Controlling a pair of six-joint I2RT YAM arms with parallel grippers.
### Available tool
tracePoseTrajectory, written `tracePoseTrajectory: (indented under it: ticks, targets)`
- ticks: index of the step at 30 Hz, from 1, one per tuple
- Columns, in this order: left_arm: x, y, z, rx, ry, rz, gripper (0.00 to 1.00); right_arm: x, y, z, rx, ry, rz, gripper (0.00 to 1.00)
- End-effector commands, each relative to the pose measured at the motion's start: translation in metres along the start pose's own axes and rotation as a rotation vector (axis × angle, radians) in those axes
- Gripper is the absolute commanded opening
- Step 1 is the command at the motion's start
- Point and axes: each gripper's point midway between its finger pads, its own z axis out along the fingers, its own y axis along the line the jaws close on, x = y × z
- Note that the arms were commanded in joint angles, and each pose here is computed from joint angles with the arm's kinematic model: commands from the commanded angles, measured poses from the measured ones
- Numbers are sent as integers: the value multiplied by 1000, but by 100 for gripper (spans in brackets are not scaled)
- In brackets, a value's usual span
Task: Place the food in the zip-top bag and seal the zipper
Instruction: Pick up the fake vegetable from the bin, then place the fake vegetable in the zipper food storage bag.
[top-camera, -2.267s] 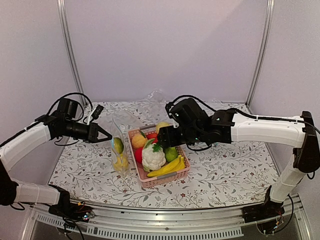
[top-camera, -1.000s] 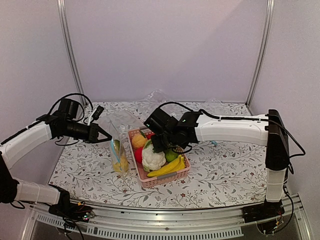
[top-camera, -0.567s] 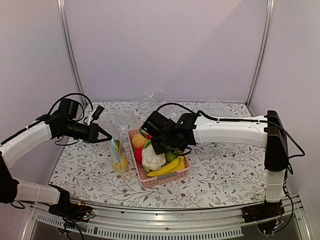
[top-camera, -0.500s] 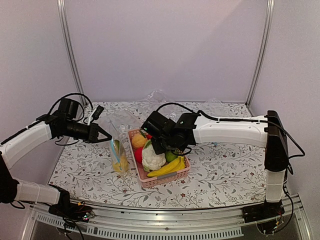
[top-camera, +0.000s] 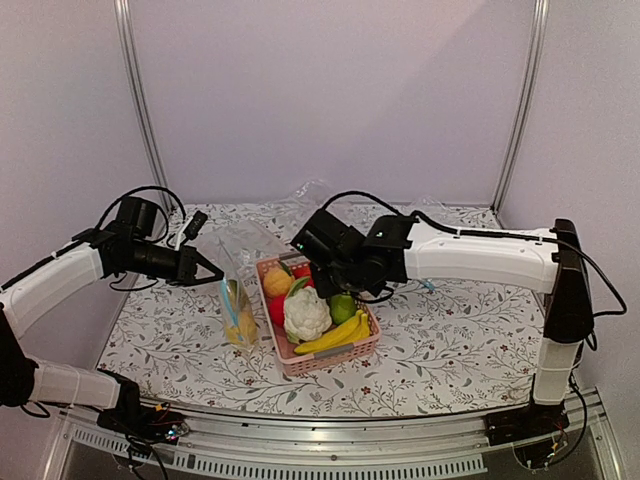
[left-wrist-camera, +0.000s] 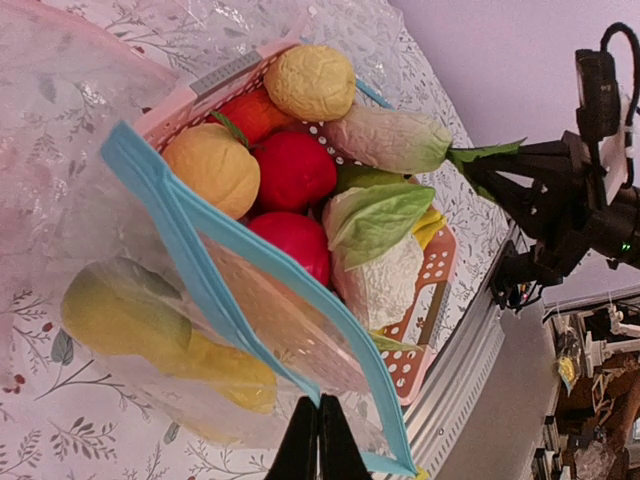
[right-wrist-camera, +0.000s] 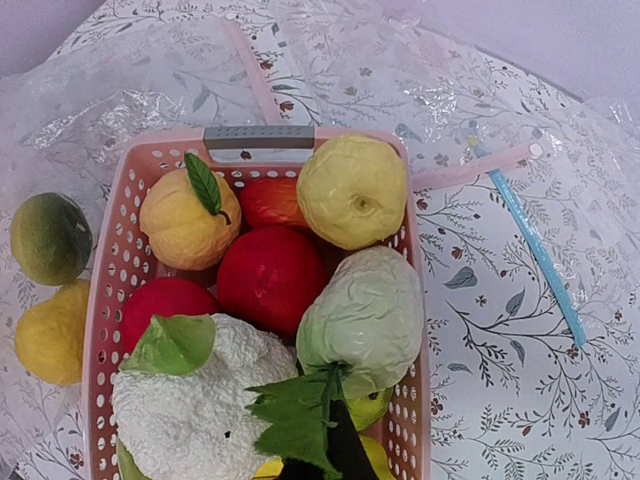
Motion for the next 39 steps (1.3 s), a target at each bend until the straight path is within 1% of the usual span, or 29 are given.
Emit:
tracePoseTrajectory:
  ticks: [1,5,9,17,21,27,30,39]
  targets:
    - [-7,-4,-6,8,-26,11,0,-30,-19,-41,-14,-100,50,0]
    - [-5,-5,-4,7,-21,1,0,-40,-29,-62,-40,-152,71,0]
    - [-4,-16,-2,29,-20,29,0,-50,-34,-81,-97,-204,107,0]
    - [-7,-42,7,105,-8,74,0,-68,-17,-130,-389,-322,191,0]
    - [-11,-44,9,113,-8,85,0,-75,2,-151,-494,-355,170,0]
    - [-9,-43,14,129,9,76,0,-81,45,-177,-639,-395,115,0]
    - [-8,-41,15,127,7,68,0,-83,63,-183,-687,-405,107,0]
    - [-6,-37,17,117,11,52,0,-86,102,-179,-742,-383,94,0]
